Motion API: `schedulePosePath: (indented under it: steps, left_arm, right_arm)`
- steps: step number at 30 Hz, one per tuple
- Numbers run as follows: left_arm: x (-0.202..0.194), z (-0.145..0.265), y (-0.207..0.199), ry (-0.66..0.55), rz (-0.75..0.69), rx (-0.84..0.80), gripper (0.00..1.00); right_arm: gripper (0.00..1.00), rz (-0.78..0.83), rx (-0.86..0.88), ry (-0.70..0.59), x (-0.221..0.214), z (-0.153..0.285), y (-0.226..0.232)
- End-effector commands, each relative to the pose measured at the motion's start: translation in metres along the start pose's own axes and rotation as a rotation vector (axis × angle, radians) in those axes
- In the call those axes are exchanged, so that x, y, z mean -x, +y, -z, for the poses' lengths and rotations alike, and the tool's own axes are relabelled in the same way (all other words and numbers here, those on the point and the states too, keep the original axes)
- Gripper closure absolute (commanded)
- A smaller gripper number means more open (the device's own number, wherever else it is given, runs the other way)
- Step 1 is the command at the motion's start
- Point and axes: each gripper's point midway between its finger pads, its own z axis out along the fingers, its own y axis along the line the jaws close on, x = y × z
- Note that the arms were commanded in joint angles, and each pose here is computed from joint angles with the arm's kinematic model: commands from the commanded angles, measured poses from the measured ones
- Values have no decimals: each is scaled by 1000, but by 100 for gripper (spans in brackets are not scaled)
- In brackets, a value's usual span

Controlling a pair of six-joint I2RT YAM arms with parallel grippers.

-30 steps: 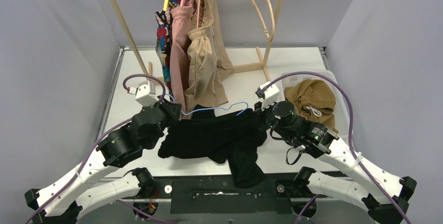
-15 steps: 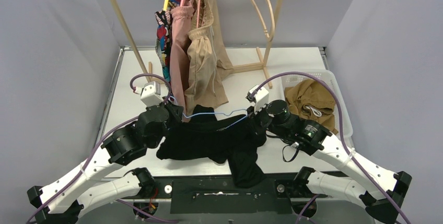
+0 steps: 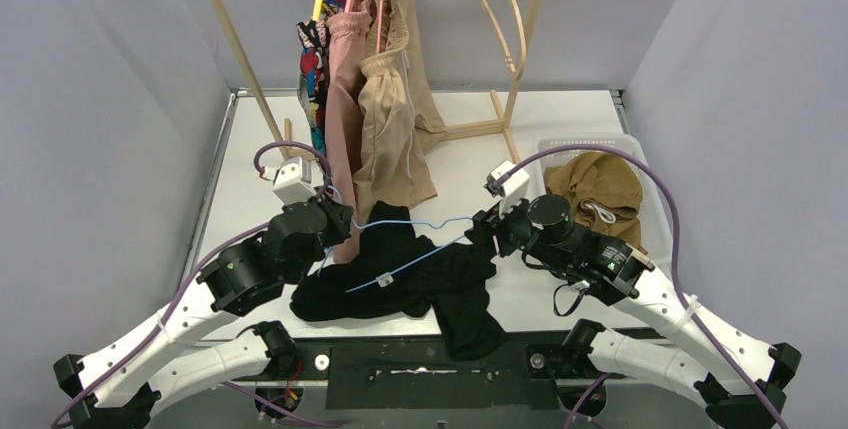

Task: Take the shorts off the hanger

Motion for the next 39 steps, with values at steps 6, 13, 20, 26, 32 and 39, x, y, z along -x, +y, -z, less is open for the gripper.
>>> schedulePosePath:
  steps: [6, 13, 20, 26, 32, 39]
  left_arm:
    - [9, 2, -8, -24, 8, -37, 100]
    - [2, 2, -9, -2, -7, -61, 100]
    - [-2, 2, -15, 18, -20, -90, 100]
    - [-2, 4, -16, 13, -18, -110, 100]
    - [-1, 7, -17, 16, -36, -128, 100]
    - [0, 10, -17, 17, -23, -140, 100]
  right_arm:
    - [22, 12, 81, -137, 34, 2, 15]
    - [19, 114, 196, -98, 37, -10, 35]
    - [21, 147, 378, -98, 32, -5, 63]
    - [26, 132, 445, 35, 13, -3, 64]
    - [29, 117, 570, 174, -6, 7, 61]
    - [64, 89, 655, 200, -10, 7, 61]
